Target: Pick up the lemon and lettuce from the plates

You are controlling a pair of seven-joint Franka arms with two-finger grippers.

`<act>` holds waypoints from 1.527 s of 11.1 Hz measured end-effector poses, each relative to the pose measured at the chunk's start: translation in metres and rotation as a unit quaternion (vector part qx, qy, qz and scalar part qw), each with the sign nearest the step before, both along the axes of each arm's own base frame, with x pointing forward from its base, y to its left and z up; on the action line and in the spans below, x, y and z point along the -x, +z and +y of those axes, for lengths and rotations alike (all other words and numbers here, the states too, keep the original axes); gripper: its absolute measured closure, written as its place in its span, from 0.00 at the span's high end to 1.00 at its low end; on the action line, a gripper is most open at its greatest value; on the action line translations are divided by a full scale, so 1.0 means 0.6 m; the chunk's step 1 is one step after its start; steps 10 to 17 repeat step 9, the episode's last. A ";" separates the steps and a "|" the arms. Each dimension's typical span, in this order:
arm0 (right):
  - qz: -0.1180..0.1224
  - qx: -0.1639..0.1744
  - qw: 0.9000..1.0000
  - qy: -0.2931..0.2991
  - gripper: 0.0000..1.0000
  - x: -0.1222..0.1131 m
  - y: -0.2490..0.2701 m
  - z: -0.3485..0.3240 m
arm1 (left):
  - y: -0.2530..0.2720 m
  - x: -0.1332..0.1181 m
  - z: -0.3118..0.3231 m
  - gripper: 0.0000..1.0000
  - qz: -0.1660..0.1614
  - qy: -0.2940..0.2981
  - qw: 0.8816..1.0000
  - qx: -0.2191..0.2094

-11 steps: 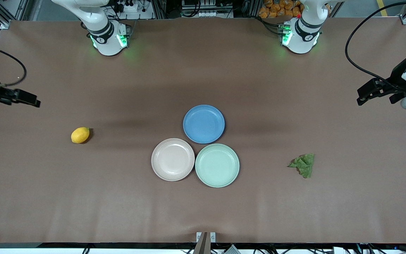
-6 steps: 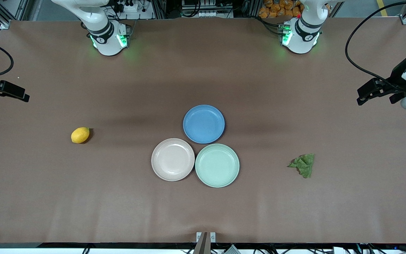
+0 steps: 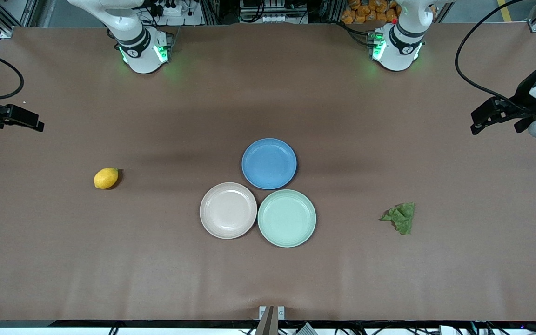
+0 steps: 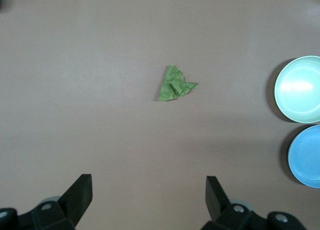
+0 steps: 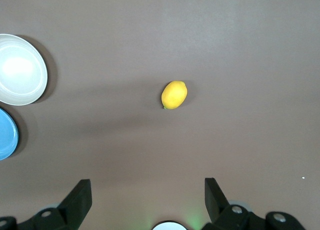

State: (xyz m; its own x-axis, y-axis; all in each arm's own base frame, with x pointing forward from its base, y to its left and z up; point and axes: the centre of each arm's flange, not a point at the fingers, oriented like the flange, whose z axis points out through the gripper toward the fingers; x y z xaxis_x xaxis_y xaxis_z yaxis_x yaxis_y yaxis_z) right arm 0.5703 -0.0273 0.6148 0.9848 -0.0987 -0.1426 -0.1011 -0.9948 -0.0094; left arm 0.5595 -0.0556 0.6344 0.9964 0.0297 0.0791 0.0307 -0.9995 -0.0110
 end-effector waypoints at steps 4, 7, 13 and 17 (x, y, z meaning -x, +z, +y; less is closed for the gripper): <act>0.001 0.000 1.000 0.000 1.00 -0.001 -0.002 -0.001 | -0.003 0.001 0.000 1.00 0.002 0.000 1.000 0.000; 0.001 0.000 1.000 -0.001 1.00 -0.001 -0.002 -0.002 | -0.003 0.001 0.000 1.00 0.002 0.000 1.000 0.000; 0.001 0.000 1.000 -0.001 1.00 -0.001 -0.002 -0.002 | -0.003 0.001 -0.001 1.00 0.002 -0.001 1.000 0.000; 0.001 0.000 1.000 -0.001 1.00 -0.001 -0.002 -0.002 | -0.003 0.001 -0.001 1.00 0.002 -0.001 1.000 0.000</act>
